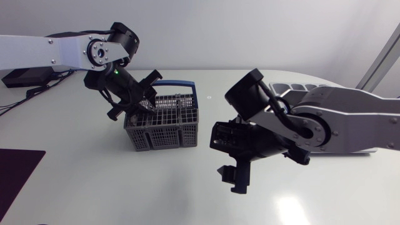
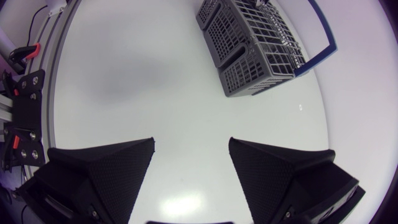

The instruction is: Unload the cutlery basket into the drawer organizer.

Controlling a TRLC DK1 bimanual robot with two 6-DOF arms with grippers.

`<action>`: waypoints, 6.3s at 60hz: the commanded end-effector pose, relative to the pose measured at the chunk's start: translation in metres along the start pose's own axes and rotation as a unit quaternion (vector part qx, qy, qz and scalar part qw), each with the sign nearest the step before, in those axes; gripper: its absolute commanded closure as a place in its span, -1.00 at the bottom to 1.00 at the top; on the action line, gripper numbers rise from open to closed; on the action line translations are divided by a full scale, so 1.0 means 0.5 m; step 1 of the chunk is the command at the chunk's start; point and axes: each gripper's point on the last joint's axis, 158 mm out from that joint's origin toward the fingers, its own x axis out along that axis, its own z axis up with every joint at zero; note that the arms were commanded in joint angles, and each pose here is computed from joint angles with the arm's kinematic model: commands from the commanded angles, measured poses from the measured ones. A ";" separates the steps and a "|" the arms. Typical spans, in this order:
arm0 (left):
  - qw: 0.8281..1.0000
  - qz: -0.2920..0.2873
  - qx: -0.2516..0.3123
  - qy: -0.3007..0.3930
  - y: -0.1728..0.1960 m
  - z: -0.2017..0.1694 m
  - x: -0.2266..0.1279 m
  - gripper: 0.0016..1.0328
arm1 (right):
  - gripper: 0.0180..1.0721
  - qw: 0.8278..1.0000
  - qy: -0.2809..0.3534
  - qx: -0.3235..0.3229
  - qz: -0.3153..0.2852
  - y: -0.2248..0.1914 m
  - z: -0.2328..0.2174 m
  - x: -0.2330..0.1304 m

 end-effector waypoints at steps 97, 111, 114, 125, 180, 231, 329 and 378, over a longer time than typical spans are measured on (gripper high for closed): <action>0.996 -0.073 -0.030 0.038 -0.003 -0.010 -0.073 0.92 | -0.64 1.000 0.012 0.010 0.014 0.024 -0.010 0.026; 0.992 -0.094 -0.045 0.066 -0.015 -0.021 -0.079 0.92 | -0.64 1.000 0.013 0.009 0.016 0.030 -0.008 0.027; 0.992 -0.099 -0.045 0.065 -0.018 -0.020 -0.087 0.92 | -0.64 1.000 0.013 0.009 0.015 0.029 -0.008 0.026; 0.990 -0.116 -0.045 0.062 -0.031 -0.021 -0.112 0.92 | -0.64 1.000 0.007 0.008 0.012 0.028 -0.003 0.019; 0.971 -0.225 -0.052 0.065 -0.054 -0.050 -0.291 0.92 | -0.64 0.997 -0.062 0.038 -0.026 -0.009 0.071 -0.059; 0.909 -0.232 -0.093 0.333 -0.105 -0.215 -0.288 0.92 | -0.40 0.971 -0.210 0.062 -0.101 -0.091 0.256 -0.133; 0.908 -0.313 -0.086 0.264 -0.136 -0.100 -0.376 -0.90 | 0.89 0.979 -0.185 0.084 -0.033 -0.101 0.226 -0.082; 0.989 -0.074 0.064 0.112 0.059 -0.038 -0.202 -0.90 | 0.89 0.996 -0.065 0.053 0.003 -0.166 -0.093 -0.146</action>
